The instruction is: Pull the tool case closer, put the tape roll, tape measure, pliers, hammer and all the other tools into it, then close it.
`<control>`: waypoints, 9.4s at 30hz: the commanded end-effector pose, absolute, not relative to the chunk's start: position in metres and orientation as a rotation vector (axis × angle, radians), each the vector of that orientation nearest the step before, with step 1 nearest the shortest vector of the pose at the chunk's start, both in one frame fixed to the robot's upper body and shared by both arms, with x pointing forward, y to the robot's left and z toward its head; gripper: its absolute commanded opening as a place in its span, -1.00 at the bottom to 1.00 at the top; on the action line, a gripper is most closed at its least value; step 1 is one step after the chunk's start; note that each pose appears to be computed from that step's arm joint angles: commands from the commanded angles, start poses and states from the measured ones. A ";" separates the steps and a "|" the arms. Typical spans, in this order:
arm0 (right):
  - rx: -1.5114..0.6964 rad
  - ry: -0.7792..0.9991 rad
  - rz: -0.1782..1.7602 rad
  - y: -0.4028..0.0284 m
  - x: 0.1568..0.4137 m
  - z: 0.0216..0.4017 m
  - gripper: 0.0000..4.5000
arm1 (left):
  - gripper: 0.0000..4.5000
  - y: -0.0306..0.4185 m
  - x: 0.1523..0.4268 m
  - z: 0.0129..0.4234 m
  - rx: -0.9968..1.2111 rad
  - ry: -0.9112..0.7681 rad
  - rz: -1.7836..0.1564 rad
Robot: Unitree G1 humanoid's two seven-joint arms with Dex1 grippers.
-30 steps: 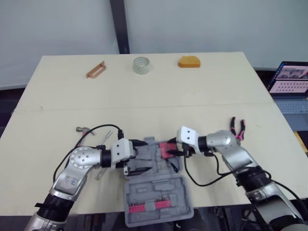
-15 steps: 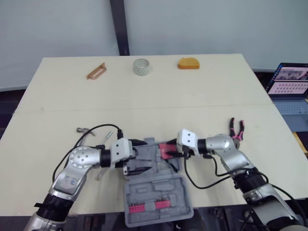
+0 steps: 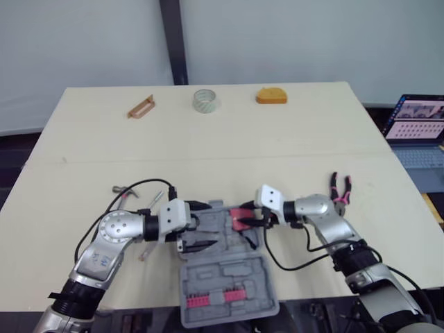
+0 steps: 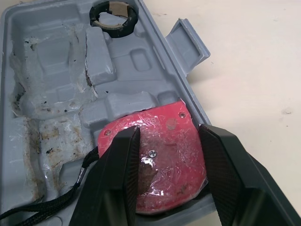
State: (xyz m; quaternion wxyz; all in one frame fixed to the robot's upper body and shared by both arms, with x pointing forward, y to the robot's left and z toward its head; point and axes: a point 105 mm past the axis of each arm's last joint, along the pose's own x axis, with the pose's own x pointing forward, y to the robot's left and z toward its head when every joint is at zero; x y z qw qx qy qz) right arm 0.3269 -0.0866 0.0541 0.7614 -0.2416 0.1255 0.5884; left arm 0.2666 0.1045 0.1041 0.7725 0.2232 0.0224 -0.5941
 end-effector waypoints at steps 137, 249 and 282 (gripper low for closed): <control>0.038 0.372 -0.252 -0.291 0.323 0.059 0.40 | 1.00 0.040 0.296 0.166 0.356 -0.229 -1.345; -0.776 0.294 1.447 -0.040 0.264 0.117 0.96 | 1.00 0.198 0.222 0.100 0.515 0.127 -1.152; -0.418 0.344 1.587 -0.014 0.260 0.060 -0.96 | 1.00 0.191 0.222 0.095 0.495 0.117 -1.161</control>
